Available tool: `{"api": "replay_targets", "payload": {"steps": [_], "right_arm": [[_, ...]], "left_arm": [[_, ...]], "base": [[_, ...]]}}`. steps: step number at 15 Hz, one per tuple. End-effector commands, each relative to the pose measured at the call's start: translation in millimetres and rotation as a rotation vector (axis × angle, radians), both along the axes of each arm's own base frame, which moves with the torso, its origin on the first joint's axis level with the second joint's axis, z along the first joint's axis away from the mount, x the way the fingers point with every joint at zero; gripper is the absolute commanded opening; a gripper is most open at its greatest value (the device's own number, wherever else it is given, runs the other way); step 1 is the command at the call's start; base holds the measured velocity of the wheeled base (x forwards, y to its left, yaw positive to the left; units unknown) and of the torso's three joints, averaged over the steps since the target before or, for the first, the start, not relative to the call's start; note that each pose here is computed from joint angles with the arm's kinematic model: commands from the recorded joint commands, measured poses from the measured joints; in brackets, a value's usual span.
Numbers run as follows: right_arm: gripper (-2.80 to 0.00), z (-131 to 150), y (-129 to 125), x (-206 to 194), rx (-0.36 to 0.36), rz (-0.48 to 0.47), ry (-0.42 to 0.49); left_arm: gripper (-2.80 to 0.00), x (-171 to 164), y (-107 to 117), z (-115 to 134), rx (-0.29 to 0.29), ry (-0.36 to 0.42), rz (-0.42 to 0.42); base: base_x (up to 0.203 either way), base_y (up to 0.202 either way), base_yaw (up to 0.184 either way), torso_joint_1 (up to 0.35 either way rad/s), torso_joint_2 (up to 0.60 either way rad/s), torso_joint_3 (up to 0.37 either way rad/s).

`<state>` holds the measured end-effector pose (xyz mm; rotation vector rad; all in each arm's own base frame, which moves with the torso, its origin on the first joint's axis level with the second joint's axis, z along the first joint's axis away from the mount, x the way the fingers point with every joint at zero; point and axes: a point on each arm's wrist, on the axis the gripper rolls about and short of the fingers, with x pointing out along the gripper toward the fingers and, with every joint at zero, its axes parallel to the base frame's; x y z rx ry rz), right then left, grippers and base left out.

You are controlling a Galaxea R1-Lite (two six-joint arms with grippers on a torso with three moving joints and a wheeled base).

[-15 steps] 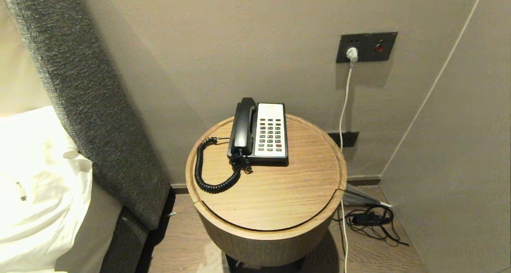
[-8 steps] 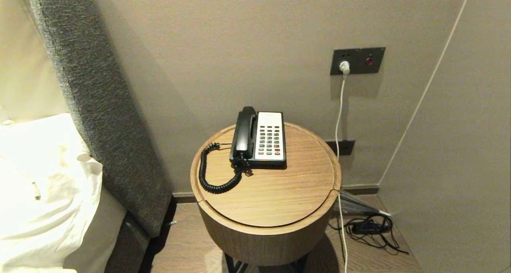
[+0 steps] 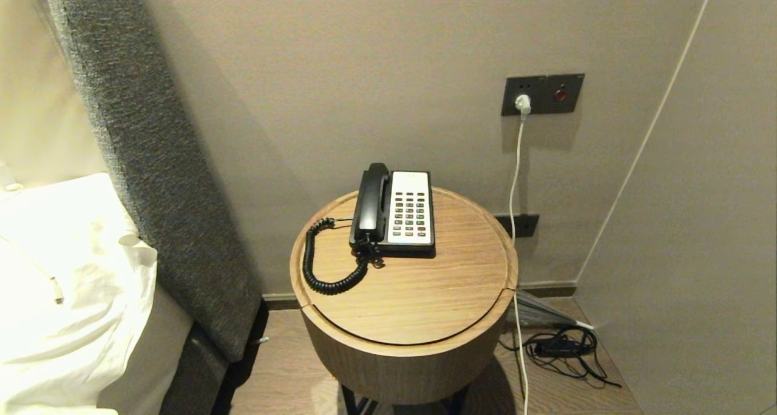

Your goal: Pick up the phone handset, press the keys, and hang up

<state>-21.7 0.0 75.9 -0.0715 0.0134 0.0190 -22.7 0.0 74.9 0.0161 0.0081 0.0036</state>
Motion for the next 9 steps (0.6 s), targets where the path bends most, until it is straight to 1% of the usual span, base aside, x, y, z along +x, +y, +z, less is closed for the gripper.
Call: {"api": "replay_targets", "payload": {"steps": [1,9], "right_arm": [[-2.8,0.1,0.0,0.2,-0.002,0.001,0.001],[-2.8,0.0,0.0,0.1,0.0,0.0,0.003]], "left_arm": [[-2.8,0.0,0.0,0.0,0.0,0.0,0.001],[-2.8,0.0,0.0,0.0,0.001,0.0,0.001]], "base": [[0.0,0.0,0.0,0.0,0.0,0.0],[0.0,0.0,0.0,0.0,0.0,0.0]]}}
